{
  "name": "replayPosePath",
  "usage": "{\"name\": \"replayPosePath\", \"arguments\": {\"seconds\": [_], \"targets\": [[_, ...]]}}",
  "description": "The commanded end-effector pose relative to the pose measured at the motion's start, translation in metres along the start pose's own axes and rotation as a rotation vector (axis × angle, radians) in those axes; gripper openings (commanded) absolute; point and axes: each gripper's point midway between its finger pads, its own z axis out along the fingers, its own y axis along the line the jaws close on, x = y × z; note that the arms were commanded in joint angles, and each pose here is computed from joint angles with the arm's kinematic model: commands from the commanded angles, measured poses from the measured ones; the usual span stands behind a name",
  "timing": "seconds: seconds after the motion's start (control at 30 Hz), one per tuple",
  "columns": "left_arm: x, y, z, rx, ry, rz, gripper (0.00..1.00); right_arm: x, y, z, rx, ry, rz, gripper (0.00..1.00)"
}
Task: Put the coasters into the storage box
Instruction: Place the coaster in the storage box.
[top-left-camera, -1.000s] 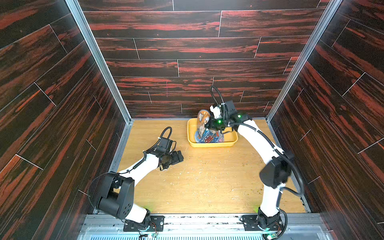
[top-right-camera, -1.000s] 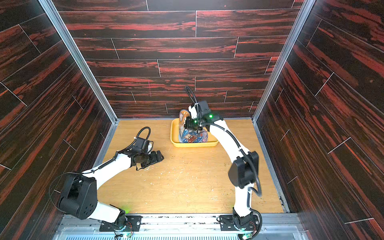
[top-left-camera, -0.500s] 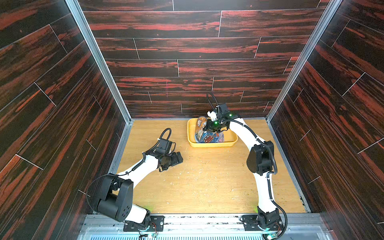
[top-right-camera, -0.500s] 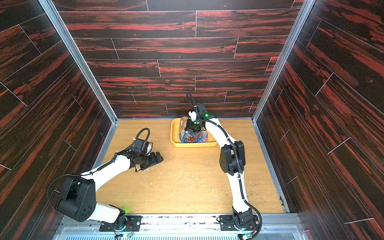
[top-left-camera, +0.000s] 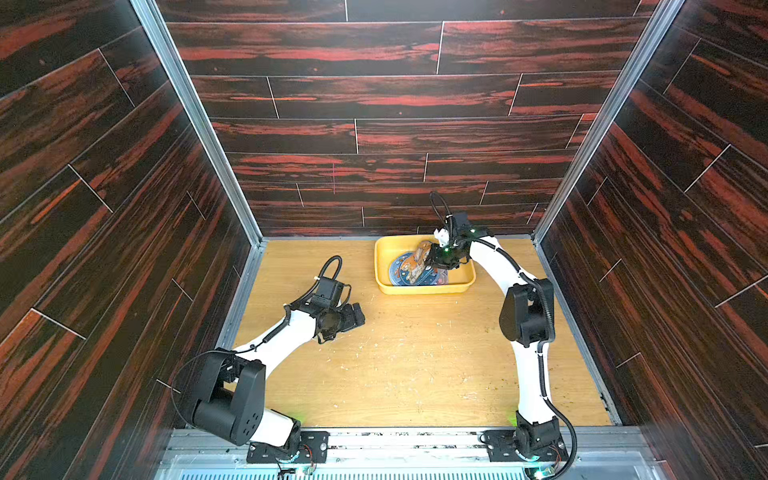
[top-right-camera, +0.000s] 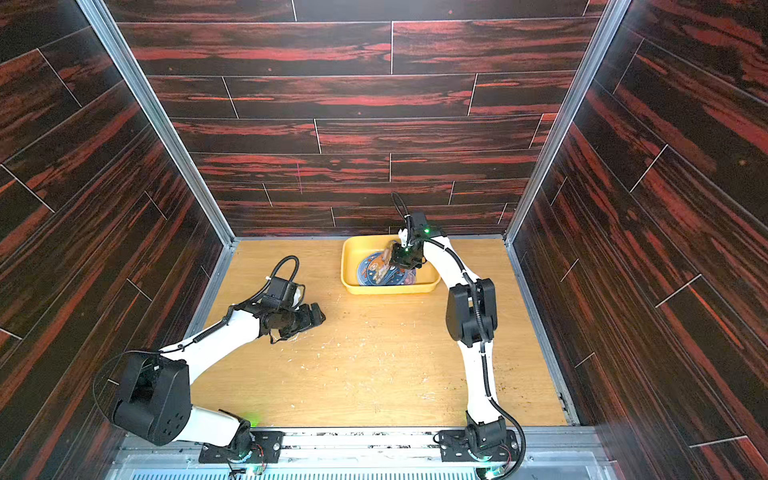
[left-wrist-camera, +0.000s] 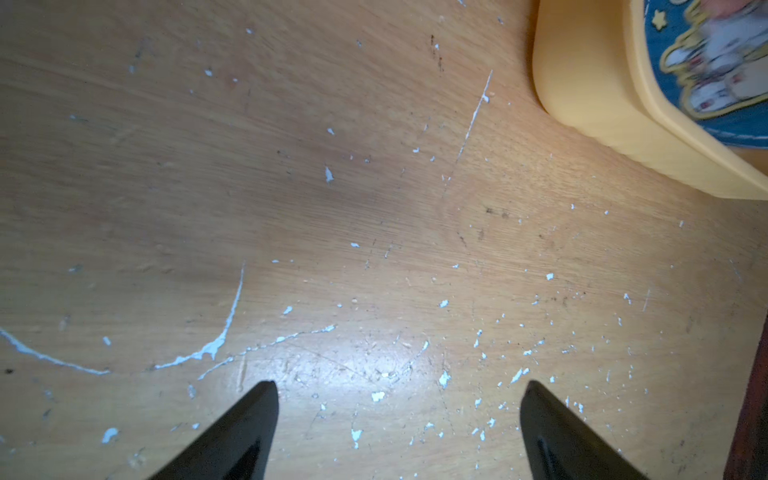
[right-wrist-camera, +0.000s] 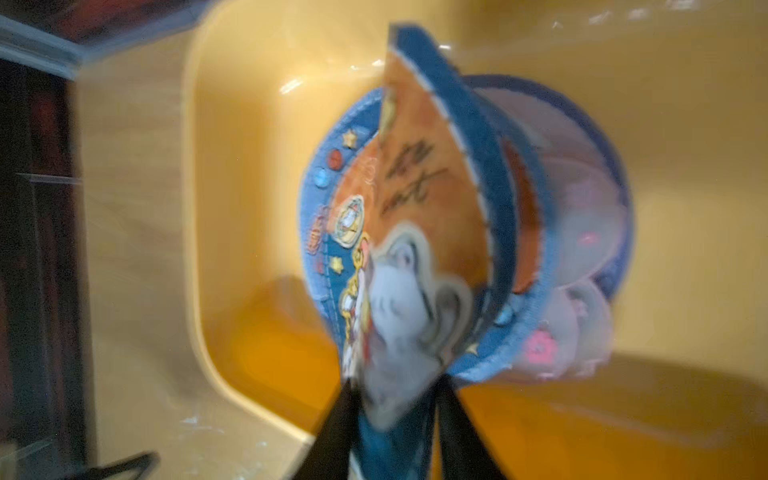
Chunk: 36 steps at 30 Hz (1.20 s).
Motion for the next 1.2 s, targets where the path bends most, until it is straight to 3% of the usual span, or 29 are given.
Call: {"name": "replayPosePath", "arguments": {"seconds": [0.0,0.3,0.7,1.0,1.17], "targets": [[-0.002,0.005,-0.011,-0.028,-0.021,0.006,0.94,0.014,-0.024,0.016,0.092,0.056,-0.032,0.46],[-0.011,0.01,-0.021,-0.076,-0.07,0.034,0.94,0.008,-0.015,-0.019,0.063,-0.006,-0.057,0.59],[-0.042,0.033,-0.048,-0.224,-0.267,0.141,0.96,0.035,0.008,-0.088,-0.056,-0.182,-0.113,0.86],[-0.062,0.057,-0.066,-0.328,-0.461,0.231,0.97,0.069,-0.007,-0.115,-0.073,-0.295,-0.148,0.98],[-0.071,0.08,-0.076,-0.389,-0.54,0.23,0.98,0.079,-0.033,-0.125,-0.026,-0.373,-0.161,0.98]]}}
